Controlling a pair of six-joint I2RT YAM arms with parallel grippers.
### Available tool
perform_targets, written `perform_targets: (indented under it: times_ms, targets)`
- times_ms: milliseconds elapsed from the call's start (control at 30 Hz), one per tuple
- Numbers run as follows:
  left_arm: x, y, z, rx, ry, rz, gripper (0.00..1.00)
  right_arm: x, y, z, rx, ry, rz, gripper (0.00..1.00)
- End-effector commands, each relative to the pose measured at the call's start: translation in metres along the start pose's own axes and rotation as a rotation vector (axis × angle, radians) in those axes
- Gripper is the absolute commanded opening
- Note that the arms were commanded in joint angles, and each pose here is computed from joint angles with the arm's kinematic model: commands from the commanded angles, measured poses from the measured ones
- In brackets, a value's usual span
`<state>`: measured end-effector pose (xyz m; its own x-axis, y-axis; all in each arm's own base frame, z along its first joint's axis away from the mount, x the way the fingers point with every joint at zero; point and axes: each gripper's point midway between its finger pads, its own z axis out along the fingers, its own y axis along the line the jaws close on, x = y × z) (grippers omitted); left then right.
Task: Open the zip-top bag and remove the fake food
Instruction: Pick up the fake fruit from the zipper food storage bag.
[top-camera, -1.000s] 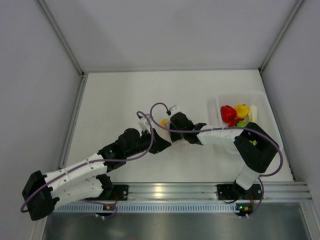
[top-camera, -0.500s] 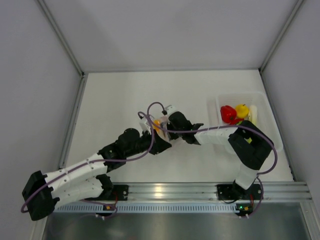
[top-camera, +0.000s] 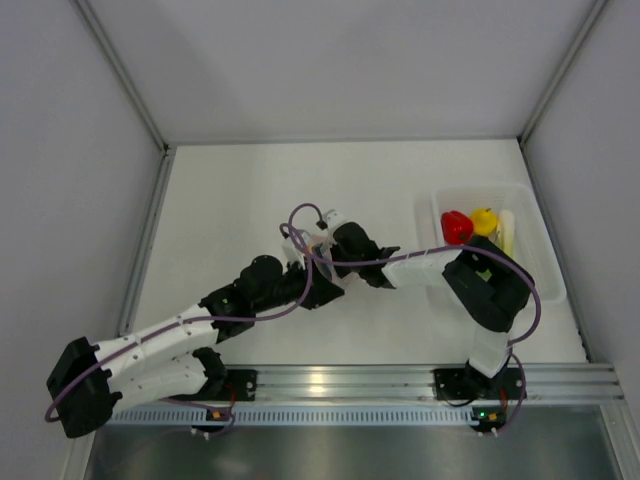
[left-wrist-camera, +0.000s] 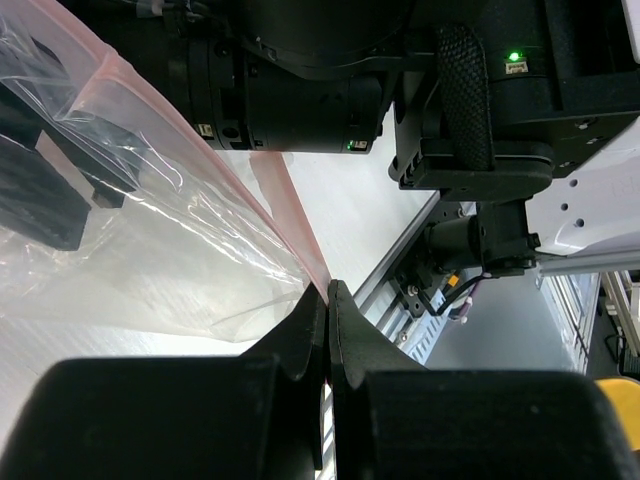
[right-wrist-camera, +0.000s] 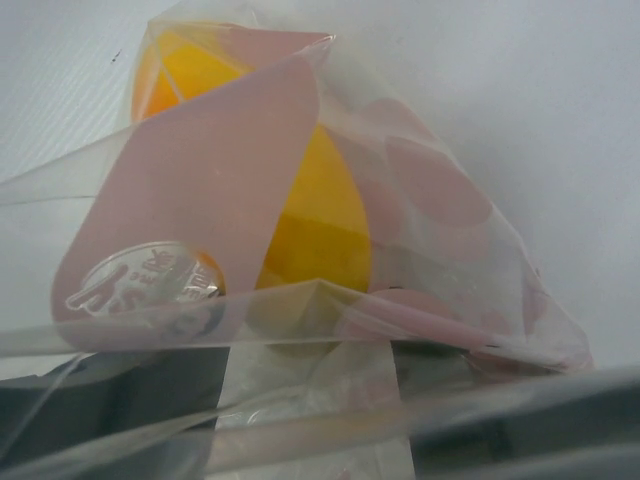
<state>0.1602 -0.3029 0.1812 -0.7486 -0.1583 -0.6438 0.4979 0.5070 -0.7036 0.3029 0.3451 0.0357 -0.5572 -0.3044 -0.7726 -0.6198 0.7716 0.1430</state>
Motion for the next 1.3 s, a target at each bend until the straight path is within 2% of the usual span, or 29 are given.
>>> perform_targets:
  times_ms: [0, 300, 400, 533, 700, 900, 1067, 1267]
  targets:
    - [-0.003, -0.04, -0.008, 0.171, 0.023, 0.036, 0.0, -0.041, -0.001, -0.001, -0.016, -0.136, 0.015, 0.64]
    - [-0.001, -0.053, -0.01, 0.24, 0.042, 0.059, 0.0, -0.065, 0.025, -0.007, -0.154, -0.25, 0.0, 0.61]
    - [-0.001, -0.053, -0.013, 0.243, 0.032, 0.066, 0.0, -0.066, 0.031, -0.004, -0.176, -0.256, -0.004, 0.56]
    - [-0.001, -0.055, -0.015, 0.253, 0.031, 0.071, 0.0, -0.065, 0.036, 0.003, -0.181, -0.246, -0.002, 0.61]
    - [-0.002, -0.062, -0.018, 0.289, 0.035, 0.083, 0.0, -0.067, 0.045, 0.007, -0.197, -0.257, 0.015, 0.6]
    - [0.004, -0.058, -0.017, 0.288, 0.052, 0.088, 0.0, -0.07, 0.061, 0.012, -0.233, -0.252, -0.006, 0.66]
    - [0.012, -0.059, -0.015, 0.318, 0.079, 0.086, 0.0, -0.074, 0.09, 0.005, -0.368, -0.275, -0.034, 0.7]
    - [0.008, -0.064, -0.022, 0.339, 0.055, 0.108, 0.0, -0.063, 0.125, 0.009, -0.469, -0.237, -0.092, 0.69]
